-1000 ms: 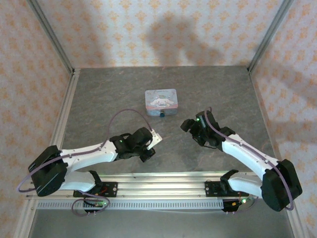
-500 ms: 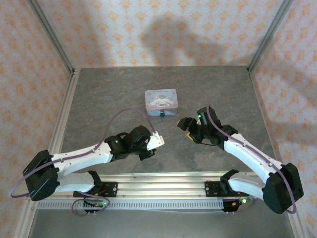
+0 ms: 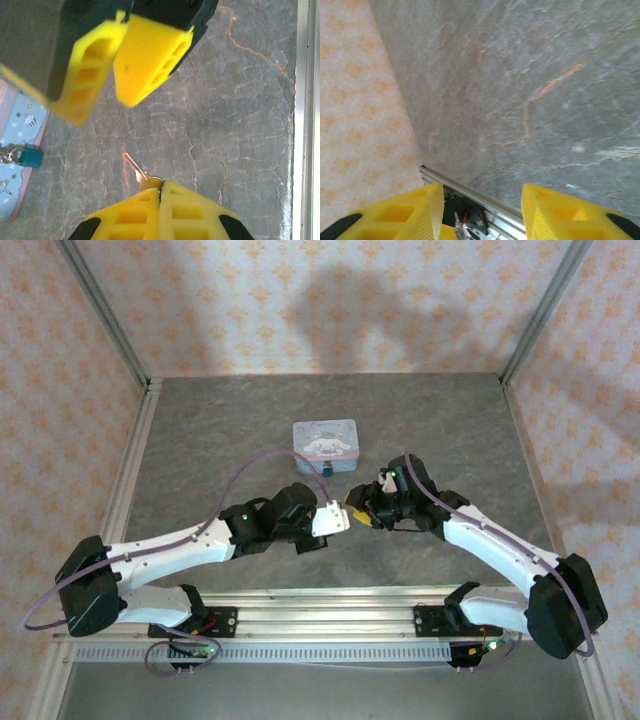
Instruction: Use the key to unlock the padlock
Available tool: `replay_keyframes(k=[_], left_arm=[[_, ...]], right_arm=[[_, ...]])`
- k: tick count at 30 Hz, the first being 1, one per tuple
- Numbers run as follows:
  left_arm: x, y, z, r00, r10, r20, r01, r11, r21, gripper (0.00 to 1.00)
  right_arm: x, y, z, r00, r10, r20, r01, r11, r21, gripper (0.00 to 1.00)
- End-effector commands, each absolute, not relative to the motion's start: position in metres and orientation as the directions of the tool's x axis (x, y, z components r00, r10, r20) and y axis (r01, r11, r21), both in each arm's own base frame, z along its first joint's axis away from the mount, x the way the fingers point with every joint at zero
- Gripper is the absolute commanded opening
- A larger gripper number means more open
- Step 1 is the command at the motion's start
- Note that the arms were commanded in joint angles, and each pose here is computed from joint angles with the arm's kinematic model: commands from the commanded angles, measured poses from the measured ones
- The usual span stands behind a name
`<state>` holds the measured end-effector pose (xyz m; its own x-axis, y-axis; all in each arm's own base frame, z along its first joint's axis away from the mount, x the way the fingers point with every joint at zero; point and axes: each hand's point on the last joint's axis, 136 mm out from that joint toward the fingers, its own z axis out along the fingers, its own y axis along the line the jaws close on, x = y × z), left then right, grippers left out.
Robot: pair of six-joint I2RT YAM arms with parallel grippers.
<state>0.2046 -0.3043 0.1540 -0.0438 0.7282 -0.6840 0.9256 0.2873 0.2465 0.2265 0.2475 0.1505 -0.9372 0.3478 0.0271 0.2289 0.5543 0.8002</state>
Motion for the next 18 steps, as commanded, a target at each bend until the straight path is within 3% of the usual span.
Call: replay_keyframes(k=[1, 18], left_arm=[[0.206, -0.312, 0.169, -0.011, 0.719, -0.695, 0.927, 0.267, 0.263, 0.0], [0.202, -0.316, 0.181, 0.009, 0.678, -0.735, 0.929, 0.267, 0.257, 0.0]], right_arm=[[0.229, 0.261, 0.171, -0.944, 0.33, 0.023, 0.192, 0.49, 0.85, 0.5], [0.22, 0.263, 0.177, -0.945, 0.326, 0.016, 0.181, 0.483, 0.857, 0.41]])
